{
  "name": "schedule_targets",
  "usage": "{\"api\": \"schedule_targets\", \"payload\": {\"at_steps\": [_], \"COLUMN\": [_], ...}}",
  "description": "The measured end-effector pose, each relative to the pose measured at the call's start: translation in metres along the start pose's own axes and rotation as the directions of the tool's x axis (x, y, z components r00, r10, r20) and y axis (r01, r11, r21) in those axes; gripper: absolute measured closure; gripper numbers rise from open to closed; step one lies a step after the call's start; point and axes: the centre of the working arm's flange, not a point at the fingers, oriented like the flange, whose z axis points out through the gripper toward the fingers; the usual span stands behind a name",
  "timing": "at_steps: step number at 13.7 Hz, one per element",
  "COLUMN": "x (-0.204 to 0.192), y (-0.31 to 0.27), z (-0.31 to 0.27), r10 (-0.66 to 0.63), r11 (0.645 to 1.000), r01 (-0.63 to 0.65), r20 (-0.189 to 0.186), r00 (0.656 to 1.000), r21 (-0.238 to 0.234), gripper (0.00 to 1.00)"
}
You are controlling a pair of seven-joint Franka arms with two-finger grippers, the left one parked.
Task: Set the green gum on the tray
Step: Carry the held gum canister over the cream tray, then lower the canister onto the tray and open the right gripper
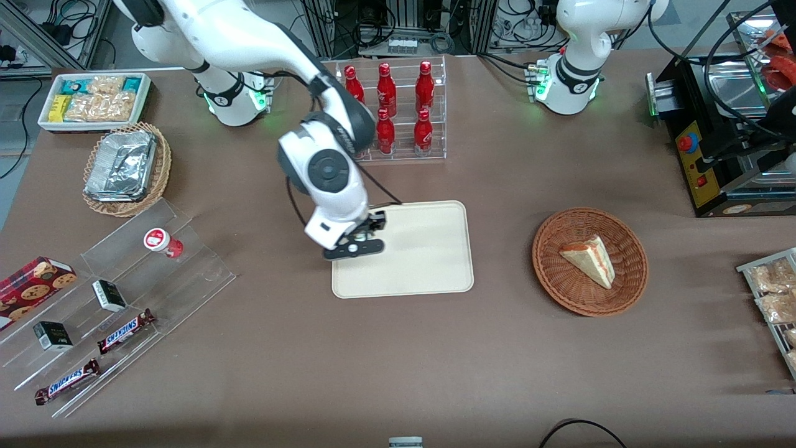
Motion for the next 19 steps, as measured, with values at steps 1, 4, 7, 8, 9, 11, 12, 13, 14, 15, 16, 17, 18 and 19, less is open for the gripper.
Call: {"api": "schedule_targets", "payload": {"at_steps": [1,4,7,8,9,11,12,13,14,15,16,17,18,19], "x": [-0.003,-0.008,-0.010,-0.009,-0.008,-0.007,-0.006,-0.006,-0.005,-0.005,-0.005,-0.005,-0.004,-0.003], "y": [-0.014,-0.048,-0.062,-0.062,-0.063,-0.063,-0.063,-0.062,-0.062,-0.062,-0.062,-0.061,-0.061,-0.061], "z": [0.009,0.030,0.047,0.052,0.058,0.068,0.072,0.075,0.078,0.080,0.083,0.087,0.091,0.094], "r10": [0.016,0.040,0.042,0.041,0.041,0.040,0.040,0.041,0.041,0.040,0.036,0.033,0.028,0.020], "r11": [1.000,0.999,0.999,0.999,0.999,0.999,0.999,0.999,0.999,0.999,0.999,0.999,0.999,0.999], "r01": [-0.016,-0.040,-0.042,-0.041,-0.042,-0.041,-0.042,-0.042,-0.042,-0.041,-0.038,-0.035,-0.031,-0.024], "r20": [-0.004,-0.030,-0.066,-0.076,-0.083,-0.087,-0.087,-0.088,-0.088,-0.089,-0.090,-0.090,-0.095,-0.104], "r00": [1.000,0.999,0.997,0.996,0.996,0.995,0.995,0.995,0.995,0.995,0.995,0.995,0.995,0.994], "r21": [-0.001,0.008,0.002,-0.005,-0.009,-0.010,-0.011,-0.012,-0.013,-0.014,-0.020,-0.026,-0.031,-0.035], "gripper": [0.41,0.41,0.41,0.41,0.41,0.41,0.41,0.41,0.41,0.41,0.41,0.41,0.37,0.27]}}
